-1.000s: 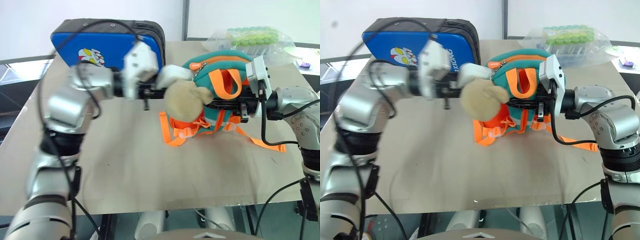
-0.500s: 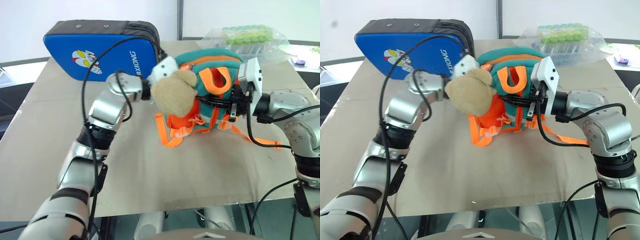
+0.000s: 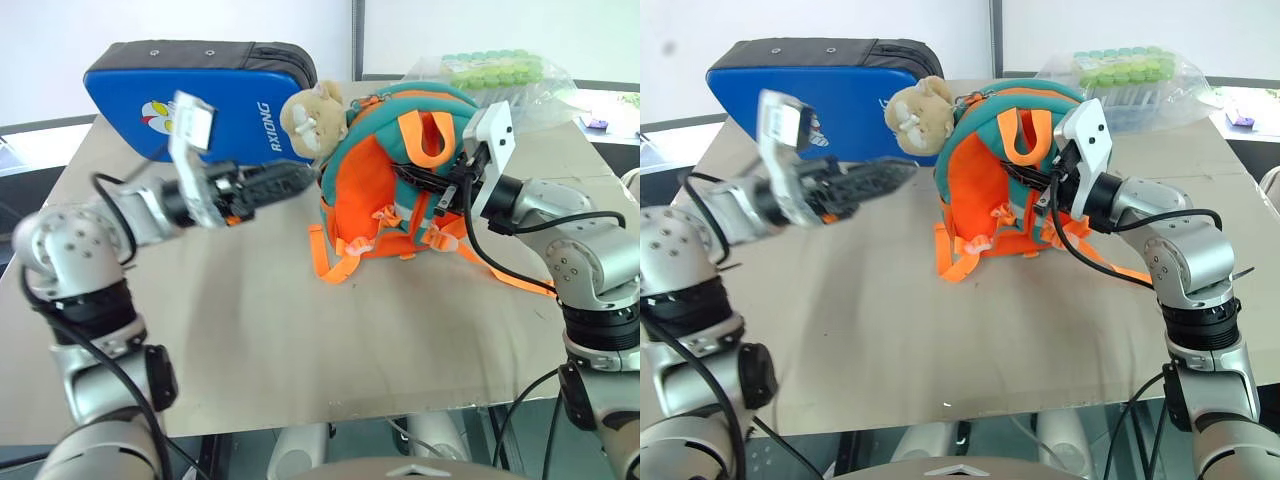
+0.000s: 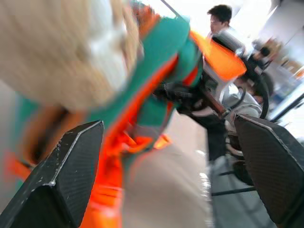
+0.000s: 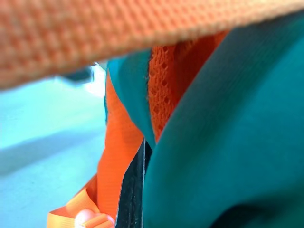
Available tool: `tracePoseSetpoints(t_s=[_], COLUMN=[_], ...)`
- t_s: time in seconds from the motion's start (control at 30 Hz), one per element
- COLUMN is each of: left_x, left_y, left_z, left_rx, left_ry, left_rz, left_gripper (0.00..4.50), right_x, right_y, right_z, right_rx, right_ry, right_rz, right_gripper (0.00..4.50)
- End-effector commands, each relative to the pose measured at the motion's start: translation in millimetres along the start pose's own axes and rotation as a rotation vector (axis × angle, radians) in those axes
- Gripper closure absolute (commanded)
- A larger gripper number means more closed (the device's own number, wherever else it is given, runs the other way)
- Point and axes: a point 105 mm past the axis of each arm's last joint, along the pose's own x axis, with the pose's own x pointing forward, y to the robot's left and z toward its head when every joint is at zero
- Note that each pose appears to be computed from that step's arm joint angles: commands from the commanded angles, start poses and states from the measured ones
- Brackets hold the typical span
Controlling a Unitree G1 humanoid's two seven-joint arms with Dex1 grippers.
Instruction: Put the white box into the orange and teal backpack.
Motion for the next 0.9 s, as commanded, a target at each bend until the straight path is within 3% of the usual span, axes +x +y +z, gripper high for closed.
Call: tracePoseSetpoints(t_s=[0.03,0.17,0.3,0.53,0.7,0.9], left_x=[3,4,1,-15,-13,6], left_y=[-22,-25,-25,-22,-6,3], left_z=[3,-2,14,18,11,20], left_rx=[0.018,-0.014,-0.066,-0.194,-0.227,-0.266], left_ry=[-0.061,-0.090,-0.181,-0.209,-0.165,-0.198], left_rz=[-0.035,-0.005,0.005,0.030,0.130,0.146], left_gripper=[0.03,0.03,0.03,0.03,0.03,0.03], right_x=[-3,-4,-11,-24,-32,-31], right_y=[12,16,22,12,7,15], right_z=[20,18,13,5,1,2], right_rx=[-0.038,-0.033,-0.029,-0.023,-0.029,-0.030], right_ry=[-0.060,-0.048,-0.050,-0.013,0.009,0.012], right_rz=[0.036,0.055,0.086,0.055,0.039,0.063], right_gripper=[4.50,4.50,4.50,4.50,4.50,4.50])
